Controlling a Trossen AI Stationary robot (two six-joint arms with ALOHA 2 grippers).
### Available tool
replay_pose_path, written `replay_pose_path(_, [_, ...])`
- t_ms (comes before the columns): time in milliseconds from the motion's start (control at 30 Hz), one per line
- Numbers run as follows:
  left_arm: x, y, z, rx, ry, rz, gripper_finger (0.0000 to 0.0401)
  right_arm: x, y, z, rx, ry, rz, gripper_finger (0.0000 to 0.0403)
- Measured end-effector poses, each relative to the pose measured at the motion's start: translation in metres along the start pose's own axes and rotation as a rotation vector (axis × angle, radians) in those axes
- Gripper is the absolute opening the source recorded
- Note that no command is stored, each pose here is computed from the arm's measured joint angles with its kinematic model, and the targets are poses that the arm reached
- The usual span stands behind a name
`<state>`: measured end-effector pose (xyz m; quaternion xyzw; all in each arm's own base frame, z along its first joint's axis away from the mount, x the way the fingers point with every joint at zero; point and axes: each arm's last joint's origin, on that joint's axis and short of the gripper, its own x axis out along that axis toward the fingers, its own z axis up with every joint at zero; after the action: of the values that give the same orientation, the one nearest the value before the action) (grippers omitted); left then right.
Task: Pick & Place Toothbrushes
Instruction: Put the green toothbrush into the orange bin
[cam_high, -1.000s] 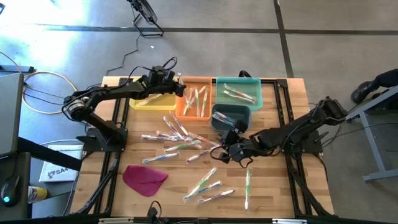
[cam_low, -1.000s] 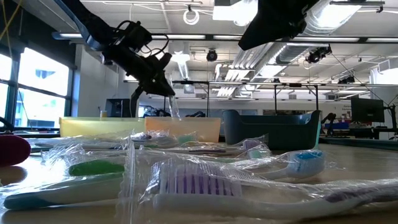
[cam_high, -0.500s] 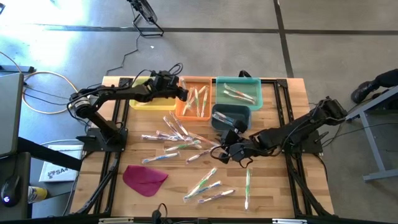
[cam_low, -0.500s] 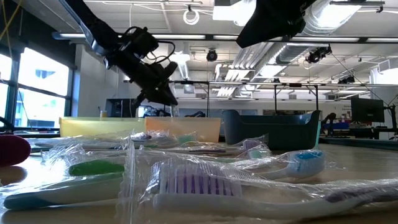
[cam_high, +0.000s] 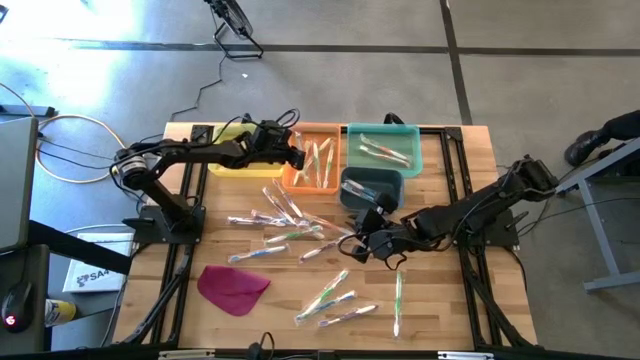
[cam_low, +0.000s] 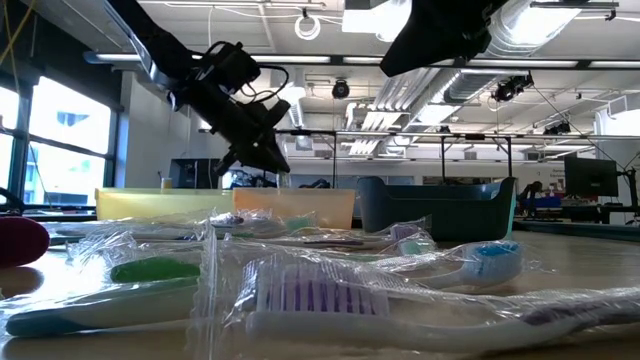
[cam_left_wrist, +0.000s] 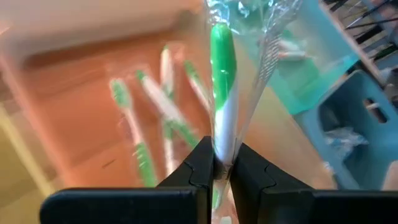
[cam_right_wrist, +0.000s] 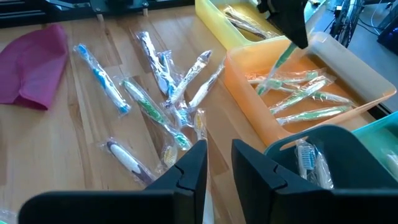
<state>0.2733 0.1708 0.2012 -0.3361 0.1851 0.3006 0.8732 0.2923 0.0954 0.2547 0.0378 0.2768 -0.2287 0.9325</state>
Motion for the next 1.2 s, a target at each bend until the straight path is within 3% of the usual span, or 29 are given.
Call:
replay_pose_path(333, [0.012, 0.003, -0.009, -0.008, 0.035, 0.017, 0.0027, 0.000, 0.000, 0.001, 0.005, -0.005, 0.003, 0.0066])
replay_pose_path(833, [0.013, 0.004, -0.008, 0.000, 0.019, 0.029, 0.0105, 0.000, 0.000, 0.001, 0.006, -0.006, 0.003, 0.0066])
replay_pose_path(1200, [0.013, 0.004, -0.008, 0.003, 0.018, 0.028, 0.0111, 0.000, 0.000, 0.001, 0.006, -0.006, 0.003, 0.0066])
